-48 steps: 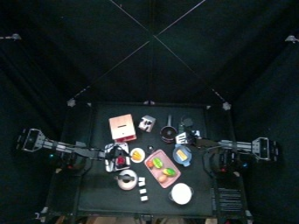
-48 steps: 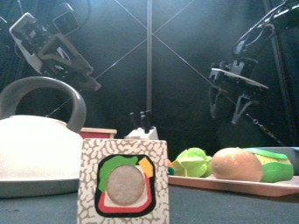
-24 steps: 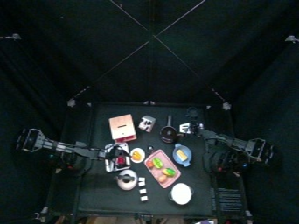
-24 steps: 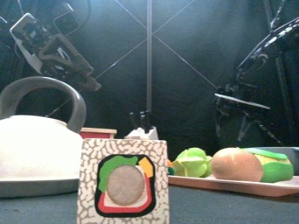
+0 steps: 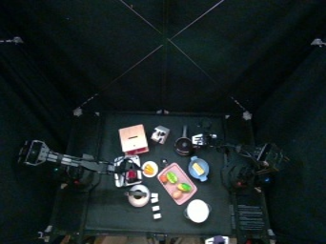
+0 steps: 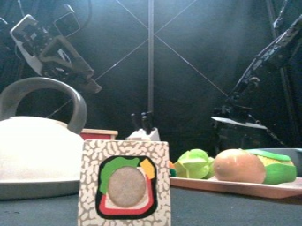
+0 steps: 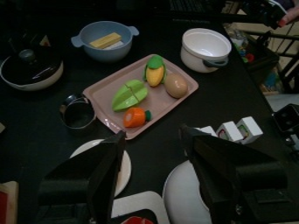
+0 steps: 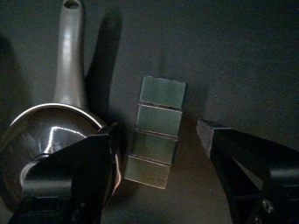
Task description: Grab green sushi roll
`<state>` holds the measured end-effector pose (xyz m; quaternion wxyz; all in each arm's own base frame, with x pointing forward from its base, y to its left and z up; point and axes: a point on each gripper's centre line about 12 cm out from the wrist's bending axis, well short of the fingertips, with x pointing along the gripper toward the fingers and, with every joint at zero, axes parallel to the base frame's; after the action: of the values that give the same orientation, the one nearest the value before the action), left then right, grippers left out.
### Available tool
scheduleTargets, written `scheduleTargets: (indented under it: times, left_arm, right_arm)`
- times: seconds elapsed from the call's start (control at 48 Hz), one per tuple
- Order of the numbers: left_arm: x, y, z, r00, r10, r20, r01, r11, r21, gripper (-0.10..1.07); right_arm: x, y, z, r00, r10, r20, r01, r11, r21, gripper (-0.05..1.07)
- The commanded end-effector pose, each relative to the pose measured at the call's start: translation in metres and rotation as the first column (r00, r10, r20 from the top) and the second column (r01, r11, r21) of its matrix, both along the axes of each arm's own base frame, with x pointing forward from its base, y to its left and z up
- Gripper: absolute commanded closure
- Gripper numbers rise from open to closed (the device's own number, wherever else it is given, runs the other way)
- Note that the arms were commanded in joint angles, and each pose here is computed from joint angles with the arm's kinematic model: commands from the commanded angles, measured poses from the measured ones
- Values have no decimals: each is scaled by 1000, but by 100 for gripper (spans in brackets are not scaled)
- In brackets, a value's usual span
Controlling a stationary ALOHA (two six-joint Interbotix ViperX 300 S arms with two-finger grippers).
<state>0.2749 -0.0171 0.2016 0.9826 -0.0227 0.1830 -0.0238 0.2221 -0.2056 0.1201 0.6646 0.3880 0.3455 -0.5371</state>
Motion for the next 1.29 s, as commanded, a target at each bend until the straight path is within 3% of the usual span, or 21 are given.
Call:
scheduleTargets:
  times: [0.0, 0.375, 0.708, 0.917, 1.125, 1.271]
  left_arm:
    - [2, 0, 5, 1000, 2, 21, -2, 1000, -1, 9]
    - [2, 1, 5, 1000, 4, 20, -4, 1000, -1, 9]
    - [2, 1, 5, 1000, 3, 20, -3, 1000, 3, 9]
    - [2, 2, 4, 1000, 4, 19, -4, 1000, 3, 9]
    - [2, 2, 4, 1000, 7, 18, -7, 1000, 0, 9]
    - [2, 2, 4, 1000, 8, 18, -8, 1000, -1, 9]
  right_arm:
    - [4, -6, 4, 1000, -4, 15, 4, 1000, -12, 2]
    - [1, -5, -3, 1000, -8, -5, 8, 1000, 4, 6]
    - [2, -6, -3, 1000, -13, -2, 13, 1000, 6, 28]
    - [0, -4, 18, 1000, -23, 13, 23, 999, -29, 38]
    - [-1, 6, 49, 998, -8, 60, 13, 996, -84, 38]
    - [-2, 15, 56, 996, 10, 85, -2, 996, -92, 38]
